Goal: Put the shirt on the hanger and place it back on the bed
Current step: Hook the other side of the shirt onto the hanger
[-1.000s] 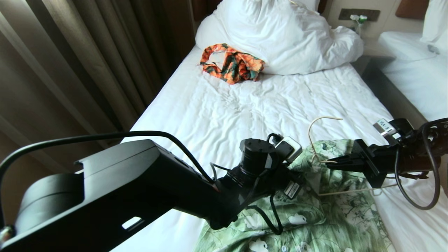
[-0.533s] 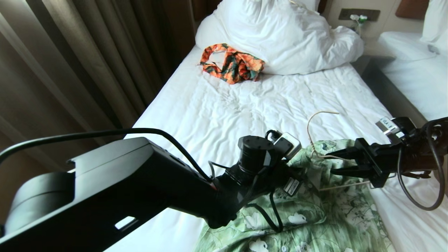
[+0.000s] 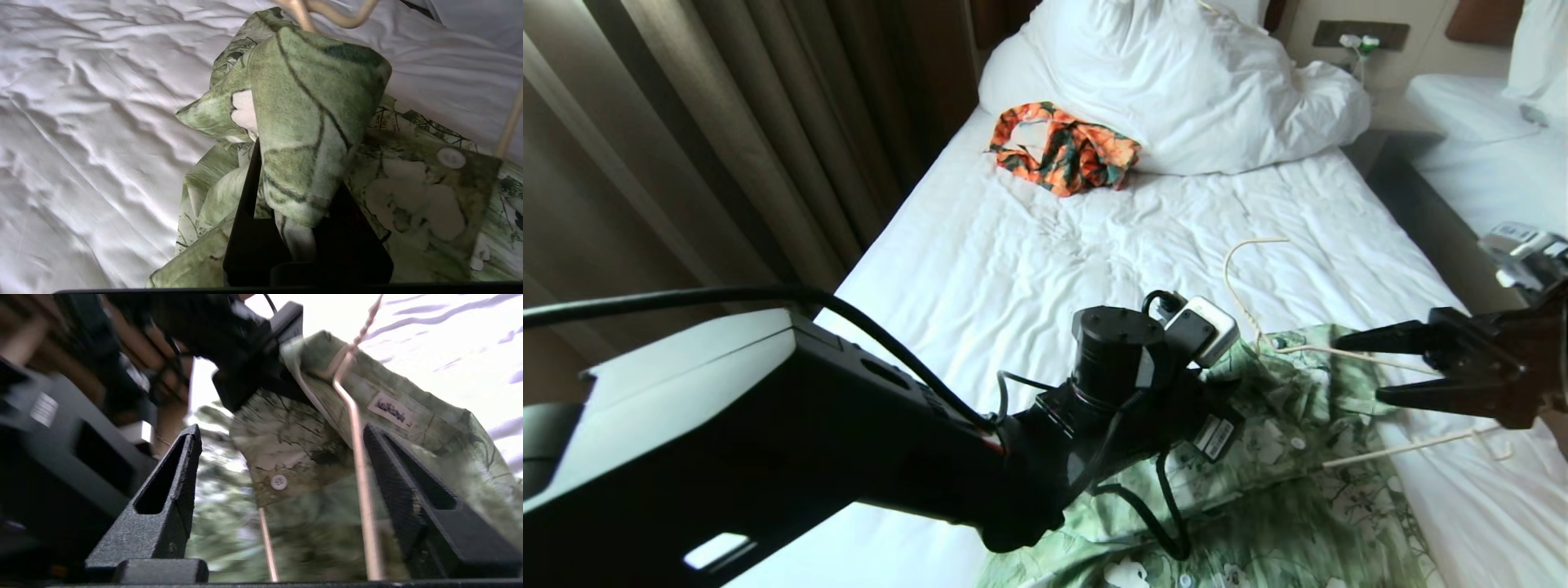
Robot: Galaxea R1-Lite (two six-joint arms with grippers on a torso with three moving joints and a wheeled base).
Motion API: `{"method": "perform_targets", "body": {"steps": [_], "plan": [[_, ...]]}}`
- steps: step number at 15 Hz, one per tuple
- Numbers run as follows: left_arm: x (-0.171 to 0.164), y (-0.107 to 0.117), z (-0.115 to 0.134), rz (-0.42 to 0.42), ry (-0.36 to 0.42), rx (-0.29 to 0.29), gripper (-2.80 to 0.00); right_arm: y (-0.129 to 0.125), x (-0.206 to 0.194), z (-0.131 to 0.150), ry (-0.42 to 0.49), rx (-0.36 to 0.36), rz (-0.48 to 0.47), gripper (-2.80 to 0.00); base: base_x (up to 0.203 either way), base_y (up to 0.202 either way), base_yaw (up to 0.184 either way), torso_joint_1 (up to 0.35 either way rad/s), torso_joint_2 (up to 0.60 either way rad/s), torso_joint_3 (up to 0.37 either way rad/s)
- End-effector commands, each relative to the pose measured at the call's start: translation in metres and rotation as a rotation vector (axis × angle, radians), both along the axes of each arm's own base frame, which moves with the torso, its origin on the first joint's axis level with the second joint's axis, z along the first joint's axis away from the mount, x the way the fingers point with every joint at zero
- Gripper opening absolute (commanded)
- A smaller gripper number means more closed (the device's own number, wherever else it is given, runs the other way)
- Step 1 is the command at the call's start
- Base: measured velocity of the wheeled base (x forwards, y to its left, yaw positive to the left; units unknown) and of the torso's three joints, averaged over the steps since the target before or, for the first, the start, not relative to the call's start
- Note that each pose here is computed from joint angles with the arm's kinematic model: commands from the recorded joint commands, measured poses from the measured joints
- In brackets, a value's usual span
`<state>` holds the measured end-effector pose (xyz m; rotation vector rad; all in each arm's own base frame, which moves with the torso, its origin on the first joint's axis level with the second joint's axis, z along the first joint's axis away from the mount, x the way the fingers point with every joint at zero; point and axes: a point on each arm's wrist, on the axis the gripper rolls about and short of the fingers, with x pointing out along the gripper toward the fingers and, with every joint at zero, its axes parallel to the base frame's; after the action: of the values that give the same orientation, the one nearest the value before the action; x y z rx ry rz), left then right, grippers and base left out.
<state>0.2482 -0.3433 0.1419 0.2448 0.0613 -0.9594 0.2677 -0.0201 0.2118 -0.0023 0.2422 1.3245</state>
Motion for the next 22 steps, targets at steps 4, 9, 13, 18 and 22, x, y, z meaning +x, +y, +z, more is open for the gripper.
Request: {"method": "perform_targets", "body": {"steps": [4,9,13,18,22], "plan": [[-0.015,0.003,0.019,-0.019,-0.026,-0.032,-2.8,-0.018,-0.026,0.021,0.05,-0.099,-0.139,0.0,0.0,0.0,0.0,0.0,0.0,0.0],[-0.022,0.002,0.022,-0.031,-0.025,-0.033,-2.8,-0.035,-0.014,0.013,0.065,-0.127,-0.205,0.0,0.0,0.0,0.0,0.0,0.0,0.0],[-0.031,0.005,0.022,-0.036,-0.019,-0.023,-2.8,-0.048,-0.019,0.025,-0.012,-0.115,-0.249,0.0,0.0,0.0,0.0,0.0,0.0,0.0],[-0.037,0.015,0.029,-0.026,-0.022,-0.027,-2.8,-0.054,-0.028,0.029,0.019,-0.114,-0.296,-2.8,0.0,0.0,0.0,0.0,0.0,0.0],[-0.038,0.018,0.04,-0.024,-0.04,-0.05,-2.8,-0.056,-0.048,0.038,0.047,-0.097,-0.352,-2.8,0.0,0.0,0.0,0.0,0.0,0.0]]}}
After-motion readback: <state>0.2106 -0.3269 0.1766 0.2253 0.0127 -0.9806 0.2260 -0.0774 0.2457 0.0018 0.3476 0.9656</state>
